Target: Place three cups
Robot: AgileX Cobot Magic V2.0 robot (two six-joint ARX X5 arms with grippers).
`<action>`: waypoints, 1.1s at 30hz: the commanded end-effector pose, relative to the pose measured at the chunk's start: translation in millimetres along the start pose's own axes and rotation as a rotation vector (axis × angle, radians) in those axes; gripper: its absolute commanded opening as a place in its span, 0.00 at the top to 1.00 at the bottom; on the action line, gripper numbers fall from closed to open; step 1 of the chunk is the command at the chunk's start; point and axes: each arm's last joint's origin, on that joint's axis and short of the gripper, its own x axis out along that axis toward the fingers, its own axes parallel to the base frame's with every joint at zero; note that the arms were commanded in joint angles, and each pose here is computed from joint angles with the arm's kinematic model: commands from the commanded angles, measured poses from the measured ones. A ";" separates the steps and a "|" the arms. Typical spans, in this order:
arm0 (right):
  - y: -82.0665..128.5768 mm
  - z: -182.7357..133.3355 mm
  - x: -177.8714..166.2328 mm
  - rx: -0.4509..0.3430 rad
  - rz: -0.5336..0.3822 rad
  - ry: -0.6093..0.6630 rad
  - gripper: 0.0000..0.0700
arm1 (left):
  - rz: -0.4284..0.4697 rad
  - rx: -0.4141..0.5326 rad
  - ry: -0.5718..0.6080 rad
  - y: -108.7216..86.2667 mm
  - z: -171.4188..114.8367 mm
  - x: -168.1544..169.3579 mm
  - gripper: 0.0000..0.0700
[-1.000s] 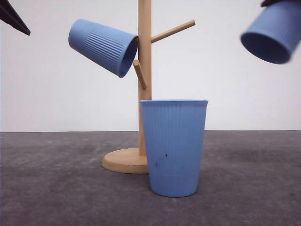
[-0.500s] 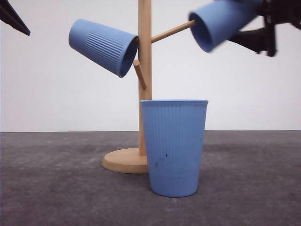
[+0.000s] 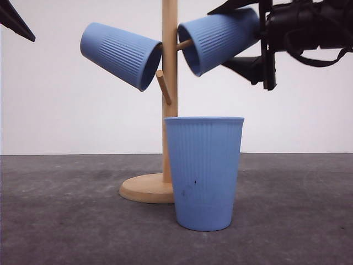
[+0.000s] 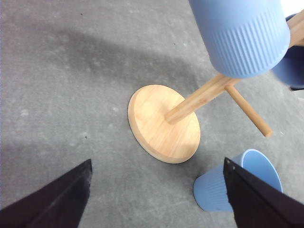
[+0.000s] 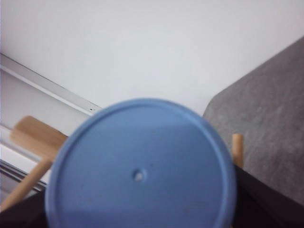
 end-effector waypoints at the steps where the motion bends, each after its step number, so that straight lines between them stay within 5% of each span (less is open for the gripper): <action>1: -1.4 -0.6 3.9 -0.021 0.007 -0.002 0.44 | -0.005 0.017 -0.010 -1.4 2.5 -0.3 0.27; 17: -6.2 -3.5 4.6 -0.043 -0.027 0.024 0.38 | -0.003 0.017 -0.011 -1.3 2.5 -0.3 0.27; 28: -8.1 -5.5 4.1 -0.033 -0.026 0.081 0.18 | -0.001 0.017 -0.012 -1.3 2.6 -0.3 0.27; 33: -8.0 -6.0 4.1 -0.034 -0.019 0.096 0.17 | 0.000 0.017 -0.013 -1.2 2.6 -0.3 0.27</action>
